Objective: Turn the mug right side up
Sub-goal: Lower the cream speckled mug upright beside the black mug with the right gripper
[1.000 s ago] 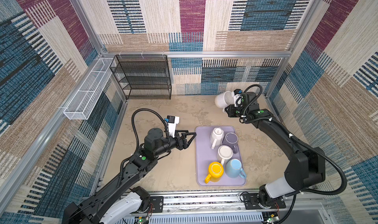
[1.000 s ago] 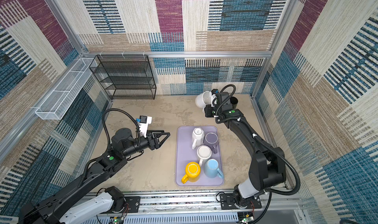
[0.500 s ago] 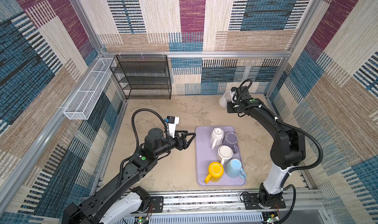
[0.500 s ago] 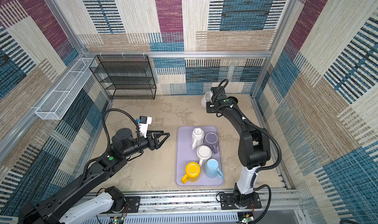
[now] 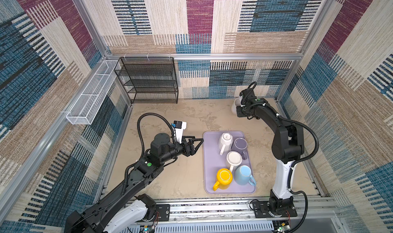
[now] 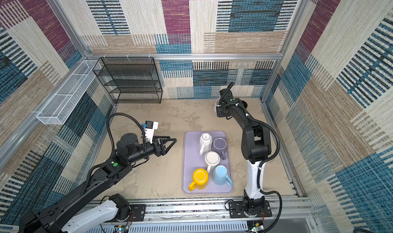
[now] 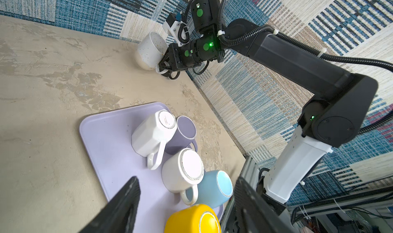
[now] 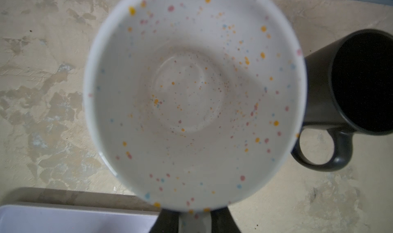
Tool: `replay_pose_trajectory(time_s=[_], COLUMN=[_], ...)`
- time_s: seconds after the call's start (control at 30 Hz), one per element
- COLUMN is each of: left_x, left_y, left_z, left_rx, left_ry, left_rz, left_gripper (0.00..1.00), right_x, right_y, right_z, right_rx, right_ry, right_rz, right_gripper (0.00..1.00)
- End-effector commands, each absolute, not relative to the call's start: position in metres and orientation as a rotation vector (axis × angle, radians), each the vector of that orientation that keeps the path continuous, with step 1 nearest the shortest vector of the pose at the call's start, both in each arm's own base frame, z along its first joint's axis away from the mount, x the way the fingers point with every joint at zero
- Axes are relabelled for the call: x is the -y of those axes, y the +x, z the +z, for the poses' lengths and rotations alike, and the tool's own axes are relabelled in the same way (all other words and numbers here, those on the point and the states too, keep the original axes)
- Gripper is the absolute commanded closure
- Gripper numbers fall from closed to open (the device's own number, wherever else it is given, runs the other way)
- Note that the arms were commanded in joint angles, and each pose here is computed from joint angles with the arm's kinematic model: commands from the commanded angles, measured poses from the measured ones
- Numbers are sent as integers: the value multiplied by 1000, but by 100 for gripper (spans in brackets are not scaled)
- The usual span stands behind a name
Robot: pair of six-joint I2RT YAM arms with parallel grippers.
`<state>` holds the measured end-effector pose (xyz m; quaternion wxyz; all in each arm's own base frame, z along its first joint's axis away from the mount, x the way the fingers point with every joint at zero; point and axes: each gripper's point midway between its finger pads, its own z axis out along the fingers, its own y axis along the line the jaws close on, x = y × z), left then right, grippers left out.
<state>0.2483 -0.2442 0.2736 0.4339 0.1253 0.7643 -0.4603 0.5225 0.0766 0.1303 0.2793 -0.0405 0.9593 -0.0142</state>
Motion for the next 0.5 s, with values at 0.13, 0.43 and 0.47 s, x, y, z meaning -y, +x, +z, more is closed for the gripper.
replay_pose_trajectory(time_s=[0.13,0.43,0.47], left_x=[246,249,249], left_y=[252,254,254], left_z=[275,274,273], left_rx=[-1888,-1890,-1891], left_ry=[344,352,352], left_rz=[-1123,-1124,-1124], left_gripper=[29,29,29], right_x=[-61,-52,-51], right_y=[543,549,549], right_z=[133,121,120], right_rx=[-2541,-2569,-2573], right_ry=[-94,-101,-102], right_rz=[-93,-118,-122], right_gripper=[100,100,100])
